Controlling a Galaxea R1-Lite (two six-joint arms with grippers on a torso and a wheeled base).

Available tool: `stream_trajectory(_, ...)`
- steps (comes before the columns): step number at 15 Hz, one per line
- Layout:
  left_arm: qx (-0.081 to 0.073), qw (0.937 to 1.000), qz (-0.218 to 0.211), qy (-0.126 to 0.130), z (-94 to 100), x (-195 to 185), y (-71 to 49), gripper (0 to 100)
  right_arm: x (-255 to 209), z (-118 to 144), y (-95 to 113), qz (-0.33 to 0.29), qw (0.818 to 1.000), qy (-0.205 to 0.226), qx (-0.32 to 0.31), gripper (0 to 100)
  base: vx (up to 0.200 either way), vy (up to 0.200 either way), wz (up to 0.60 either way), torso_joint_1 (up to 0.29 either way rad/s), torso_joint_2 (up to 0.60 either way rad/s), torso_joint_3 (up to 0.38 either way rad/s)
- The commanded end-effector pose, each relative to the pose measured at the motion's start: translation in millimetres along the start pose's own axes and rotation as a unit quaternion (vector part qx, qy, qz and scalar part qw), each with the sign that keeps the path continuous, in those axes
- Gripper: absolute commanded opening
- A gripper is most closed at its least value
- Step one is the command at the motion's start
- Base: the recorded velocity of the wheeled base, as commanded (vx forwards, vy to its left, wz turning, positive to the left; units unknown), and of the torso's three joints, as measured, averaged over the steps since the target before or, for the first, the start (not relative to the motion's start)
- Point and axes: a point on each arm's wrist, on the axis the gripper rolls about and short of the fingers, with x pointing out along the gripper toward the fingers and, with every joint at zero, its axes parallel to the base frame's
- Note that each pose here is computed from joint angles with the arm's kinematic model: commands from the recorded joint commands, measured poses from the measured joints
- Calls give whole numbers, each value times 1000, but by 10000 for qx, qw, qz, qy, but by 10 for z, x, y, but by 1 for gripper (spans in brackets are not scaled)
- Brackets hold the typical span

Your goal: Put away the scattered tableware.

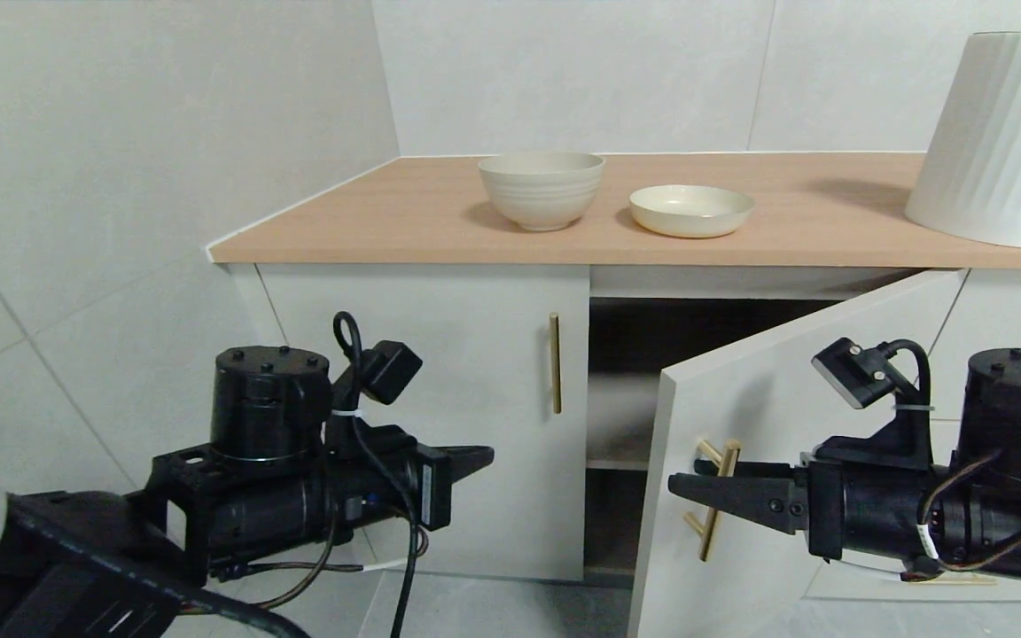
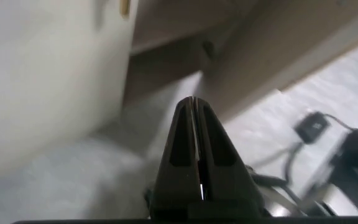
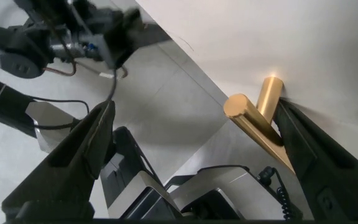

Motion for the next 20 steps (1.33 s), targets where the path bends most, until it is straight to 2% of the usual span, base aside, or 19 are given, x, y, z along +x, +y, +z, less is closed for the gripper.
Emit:
stream_trajectory(1, 135, 9991, -114, 373, -172, 391, -20, 0, 25, -21, -26, -26, 10000, 59, 44, 100, 0, 0, 0, 0, 0, 0)
stream_trajectory(2, 152, 9985, -178, 486, -229, 483, -56, 0, 23, -19, -23, -23, 10000, 53, 40, 100, 0, 0, 0, 0, 0, 0)
stream_trajectory(3, 179, 9983, -299, 460, -249, 687, -110, 0, 25, -21, -26, -26, 10000, 59, 36, 100, 0, 0, 0, 0, 0, 0)
stream_trajectory(4, 129, 9983, -389, 411, -245, 777, -141, 0, 25, -21, -26, -26, 10000, 59, 36, 100, 0, 0, 0, 0, 0, 0)
stream_trajectory(5, -29, 9980, -582, 255, -245, 947, -204, 0, 23, -19, -23, -23, 10000, 54, 25, 100, 0, 0, 0, 0, 0, 0)
stream_trajectory(6, -98, 9975, -661, 220, -277, 1006, -214, 0, 23, -19, -23, -23, 10000, 54, 25, 100, 0, 0, 0, 0, 0, 0)
stream_trajectory(7, -144, 9967, -803, 21, -349, 1167, -195, 0, 20, -17, -20, -20, 10000, 48, 13, 100, 0, 0, 0, 0, 0, 0)
stream_trajectory(8, -75, 9954, -906, -296, -376, 1292, -165, 0, 20, -17, -20, -20, 10000, 48, 13, 100, 0, 0, 0, 0, 0, 0)
stream_trajectory(9, -37, 9944, -963, -425, -347, 1341, -171, 0, 20, -17, -20, -20, 10000, 48, 13, 100, 0, 0, 0, 0, 0, 0)
stream_trajectory(11, 19, 9924, -1130, -486, -292, 1398, -264, 0, 19, -21, -22, -23, 10000, 54, 17, 100, 0, 0, 0, 0, 0, 0)
stream_trajectory(12, 84, 9901, -1298, -529, -284, 1447, -364, 0, 22, -23, -25, -33, 10000, 55, 21, 100, 0, 0, 0, 0, 0, 0)
stream_trajectory(14, 149, 9876, -1438, -607, -287, 1465, -471, 0, 12, -44, -37, -78, 9999, 73, 18, 100, 0, 0, 0, 0, 0, 0)
stream_trajectory(17, 259, 9815, -1628, -977, -136, 1427, -597, 0, -31, -23, -55, -359, 9988, -105, -327, 100, 0, 0, 0, 0, 0, 0)
stream_trajectory(20, 295, 9796, -1684, -1059, -100, 1358, -648, 0, -186, -16, -76, -802, 9949, -367, -489, 100, 0, 0, 0, 0, 0, 0)
